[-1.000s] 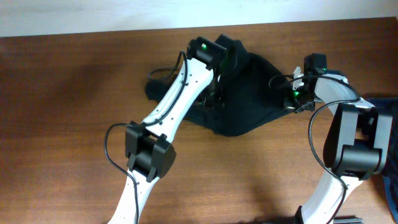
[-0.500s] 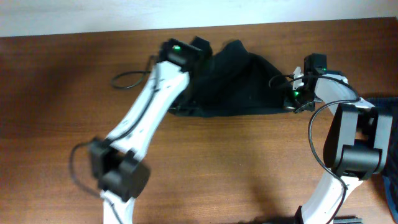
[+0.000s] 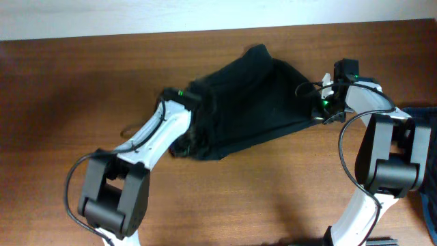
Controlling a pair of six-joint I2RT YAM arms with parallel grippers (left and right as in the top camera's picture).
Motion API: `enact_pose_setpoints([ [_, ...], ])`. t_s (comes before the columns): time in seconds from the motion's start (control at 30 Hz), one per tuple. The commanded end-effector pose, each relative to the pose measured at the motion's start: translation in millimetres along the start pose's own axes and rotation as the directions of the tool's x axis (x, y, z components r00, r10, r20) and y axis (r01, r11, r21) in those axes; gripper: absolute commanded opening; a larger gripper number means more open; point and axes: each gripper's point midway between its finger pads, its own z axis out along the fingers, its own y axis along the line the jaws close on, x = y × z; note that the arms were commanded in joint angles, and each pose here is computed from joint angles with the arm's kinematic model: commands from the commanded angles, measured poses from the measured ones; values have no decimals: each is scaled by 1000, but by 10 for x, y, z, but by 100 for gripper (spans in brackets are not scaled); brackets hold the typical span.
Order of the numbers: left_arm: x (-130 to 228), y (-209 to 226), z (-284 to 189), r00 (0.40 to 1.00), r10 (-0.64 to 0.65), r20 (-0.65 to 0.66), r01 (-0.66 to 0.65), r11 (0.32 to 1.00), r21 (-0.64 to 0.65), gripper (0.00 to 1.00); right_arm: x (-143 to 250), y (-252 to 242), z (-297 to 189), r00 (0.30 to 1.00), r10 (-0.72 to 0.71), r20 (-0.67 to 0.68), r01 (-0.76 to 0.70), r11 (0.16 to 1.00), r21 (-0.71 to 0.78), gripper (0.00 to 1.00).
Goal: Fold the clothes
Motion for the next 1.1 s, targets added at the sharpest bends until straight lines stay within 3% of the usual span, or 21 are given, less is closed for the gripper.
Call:
enact_pose_setpoints([
  [0.0, 68, 253, 156, 993, -104, -52, 104, 995, -1, 0, 399, -274, 353, 990, 39, -139, -26, 995, 94, 4],
  [0.17, 60, 431, 277, 987, -152, -52, 152, 988, 0, 0, 388, -274, 354, 990, 38, -135, -25, 995, 94, 4],
  [0.37, -95, 706, 158, 983, -170, 61, 176, 980, -95, 1, 395, -274, 353, 990, 39, -138, -26, 995, 94, 4],
  [0.67, -74, 925, 64, 976, -208, 71, 216, 967, -135, 21, 397, -274, 353, 990, 39, -138, -26, 995, 94, 5],
  [0.83, -191, 750, 11, 987, -137, 79, 140, 990, -28, 23, 395, -266, 354, 990, 39, -138, -27, 996, 90, 5],
  [1.03, -570, 273, -320, 969, -110, 222, 70, 982, 177, 27, 395, -260, 354, 990, 39, -138, -27, 996, 87, 5],
  [1.07, -635, 186, -366, 963, -105, 249, 52, 977, 208, 28, 395, -260, 354, 990, 39, -138, -27, 996, 87, 9],
])
